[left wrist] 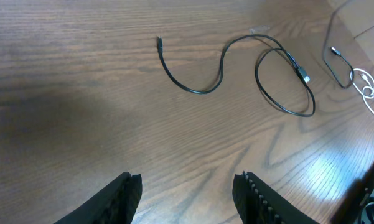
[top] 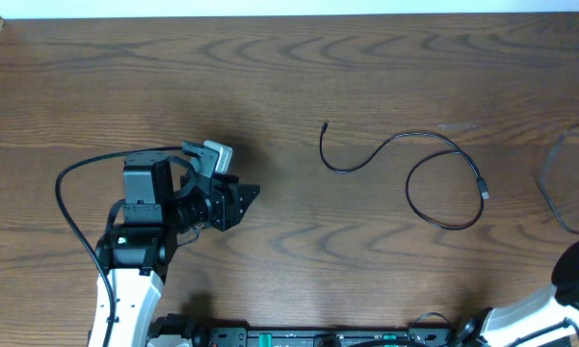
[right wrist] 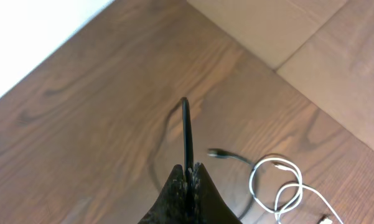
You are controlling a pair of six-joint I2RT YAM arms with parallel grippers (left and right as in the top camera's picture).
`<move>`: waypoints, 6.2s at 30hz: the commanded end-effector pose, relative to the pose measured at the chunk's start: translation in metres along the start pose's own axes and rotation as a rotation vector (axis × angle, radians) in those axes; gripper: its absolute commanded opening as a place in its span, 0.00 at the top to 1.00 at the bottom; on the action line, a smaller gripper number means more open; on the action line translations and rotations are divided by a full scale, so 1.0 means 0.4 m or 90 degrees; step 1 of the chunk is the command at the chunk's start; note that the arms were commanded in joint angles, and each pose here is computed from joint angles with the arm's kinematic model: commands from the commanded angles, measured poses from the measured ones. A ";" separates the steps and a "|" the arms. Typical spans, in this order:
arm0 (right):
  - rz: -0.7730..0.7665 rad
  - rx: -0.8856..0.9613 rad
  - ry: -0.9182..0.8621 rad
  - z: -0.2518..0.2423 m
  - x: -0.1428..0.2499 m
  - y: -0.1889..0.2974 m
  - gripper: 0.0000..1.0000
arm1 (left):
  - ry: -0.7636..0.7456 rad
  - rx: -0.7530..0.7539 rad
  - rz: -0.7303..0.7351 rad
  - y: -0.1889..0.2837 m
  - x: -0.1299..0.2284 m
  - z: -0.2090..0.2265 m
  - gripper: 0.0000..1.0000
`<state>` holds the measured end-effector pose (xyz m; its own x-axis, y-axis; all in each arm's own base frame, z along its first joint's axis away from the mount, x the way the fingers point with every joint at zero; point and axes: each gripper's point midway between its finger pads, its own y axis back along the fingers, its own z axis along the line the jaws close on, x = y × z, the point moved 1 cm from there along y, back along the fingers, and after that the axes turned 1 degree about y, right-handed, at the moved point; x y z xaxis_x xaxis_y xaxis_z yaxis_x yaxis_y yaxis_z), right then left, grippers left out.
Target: Untangle cables
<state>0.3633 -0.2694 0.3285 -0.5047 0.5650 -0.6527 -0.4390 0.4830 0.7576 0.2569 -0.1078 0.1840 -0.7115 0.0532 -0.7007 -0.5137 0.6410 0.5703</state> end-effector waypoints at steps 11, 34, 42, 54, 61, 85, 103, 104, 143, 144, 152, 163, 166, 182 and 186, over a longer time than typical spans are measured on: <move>-0.010 0.191 -0.100 -0.230 -0.032 -0.091 0.99 | 0.003 0.012 0.010 0.002 0.014 -0.010 0.47; 0.106 0.220 -0.186 -0.433 0.065 -0.369 0.99 | -0.002 0.012 -0.006 0.001 -0.003 -0.009 0.47; 0.161 0.213 -0.162 -0.403 0.124 -0.474 0.99 | -0.002 0.011 -0.006 0.001 -0.003 -0.009 0.47; 0.176 0.070 -0.185 -0.306 0.122 -0.482 0.01 | 0.043 0.012 -0.003 0.001 0.000 -0.009 0.47; 0.155 0.012 -0.182 -0.200 0.082 -0.399 0.01 | 0.051 0.011 -0.002 0.001 0.001 -0.009 0.47; 0.228 -0.285 0.337 0.454 0.327 -0.038 0.01 | 0.023 -0.066 -0.010 0.003 -0.007 0.040 0.47; 0.227 -0.318 0.346 0.530 0.528 -0.102 0.01 | 0.029 -0.124 0.035 0.016 0.041 0.070 0.33; 0.224 -0.317 0.329 0.526 0.545 -0.116 0.01 | 0.032 -0.124 0.033 0.018 0.040 0.068 0.33; 0.254 -0.401 0.481 0.514 0.808 -0.335 0.01 | 0.054 -0.122 0.034 0.037 0.053 0.050 0.30; 0.256 -0.401 0.481 0.513 0.811 -0.338 0.01 | 0.054 -0.122 0.033 0.037 0.053 0.050 0.31; 0.279 -0.391 0.480 0.501 0.834 -0.355 0.02 | 0.054 -0.123 0.033 0.037 0.053 0.051 0.30; 0.317 -0.382 0.477 0.479 0.862 -0.348 0.72 | 0.053 -0.130 0.033 0.038 0.053 0.055 0.31; 0.324 -0.379 0.471 0.476 0.865 -0.347 0.99 | 0.052 -0.129 0.031 0.038 0.051 0.055 0.31; 0.308 -0.597 0.424 0.560 0.812 -0.118 0.99 | 0.051 -0.129 0.030 0.038 0.050 0.055 0.31; 0.279 -0.604 0.428 0.550 0.777 -0.040 0.99 | 0.052 -0.129 0.030 0.038 0.050 0.055 0.31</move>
<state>0.3813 0.0330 0.0783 -0.9298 -0.0381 -0.3661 -0.3109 -0.4513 0.8365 0.2454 -0.0816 0.1692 -0.7731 0.0148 -0.6342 -0.5503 0.4816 0.6821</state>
